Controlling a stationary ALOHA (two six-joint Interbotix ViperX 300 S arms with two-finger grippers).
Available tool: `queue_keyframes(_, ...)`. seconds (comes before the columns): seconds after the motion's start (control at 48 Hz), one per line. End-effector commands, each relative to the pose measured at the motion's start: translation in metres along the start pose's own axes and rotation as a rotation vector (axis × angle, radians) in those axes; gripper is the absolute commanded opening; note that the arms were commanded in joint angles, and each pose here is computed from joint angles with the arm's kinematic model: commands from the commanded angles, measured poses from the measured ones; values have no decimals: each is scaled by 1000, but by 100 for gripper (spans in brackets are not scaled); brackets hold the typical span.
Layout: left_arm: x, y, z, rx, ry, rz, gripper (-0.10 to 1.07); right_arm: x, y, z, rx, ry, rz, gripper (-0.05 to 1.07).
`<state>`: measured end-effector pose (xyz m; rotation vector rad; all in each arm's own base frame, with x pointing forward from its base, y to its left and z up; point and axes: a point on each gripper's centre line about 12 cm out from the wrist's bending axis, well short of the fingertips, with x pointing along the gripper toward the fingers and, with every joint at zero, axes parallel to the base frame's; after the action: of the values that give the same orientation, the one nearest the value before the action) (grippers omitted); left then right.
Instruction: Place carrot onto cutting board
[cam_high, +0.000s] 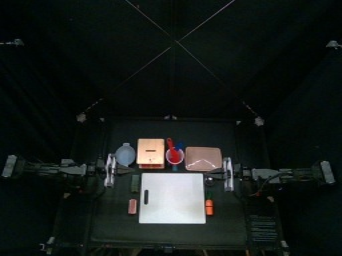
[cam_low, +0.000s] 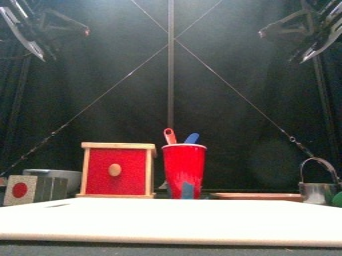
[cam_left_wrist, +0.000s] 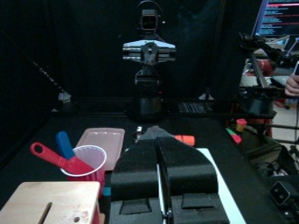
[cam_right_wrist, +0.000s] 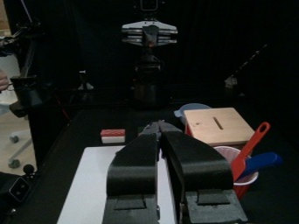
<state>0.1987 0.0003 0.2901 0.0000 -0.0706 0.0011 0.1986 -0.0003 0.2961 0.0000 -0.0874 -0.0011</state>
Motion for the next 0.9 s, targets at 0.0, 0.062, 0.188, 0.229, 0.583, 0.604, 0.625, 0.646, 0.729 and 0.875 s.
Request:
queue_keyframes(0.0, 2, 0, -5, -23, 15, 1, 7, 4, 6, -7, 22, 34, 27, 0)
queue_keyframes(0.062, 1, 0, -10, -36, 28, 2, 6, 6, 8, -13, 44, 81, 35, 3)
queue_keyframes(0.188, -1, 0, -16, -52, 40, 5, 6, 12, 9, -31, 148, 266, 19, 9)
queue_keyframes(0.229, -1, 0, -19, -53, 46, 6, 6, 13, 10, -37, 207, 346, 8, 11)
queue_keyframes(0.583, -3, 0, -24, -53, 62, 8, 6, -15, 32, -64, 856, 1043, -172, 11)
queue_keyframes(0.604, -3, 0, -25, -54, 63, 8, 6, -21, 33, -67, 914, 1098, -217, 11)
queue_keyframes(0.625, -3, 0, -24, -57, 62, 8, 6, -24, 34, -69, 952, 1131, -247, 11)
queue_keyframes(0.646, -3, 0, -24, -59, 62, 9, 6, -28, 35, -72, 987, 1162, -280, 11)
queue_keyframes(0.729, -2, 1, -24, -80, 60, 17, 6, -41, 36, -80, 1106, 1250, -428, 13)
queue_keyframes(0.875, 1, 2, -20, -109, 57, 28, 6, -49, 37, -90, 1192, 1263, -600, 24)
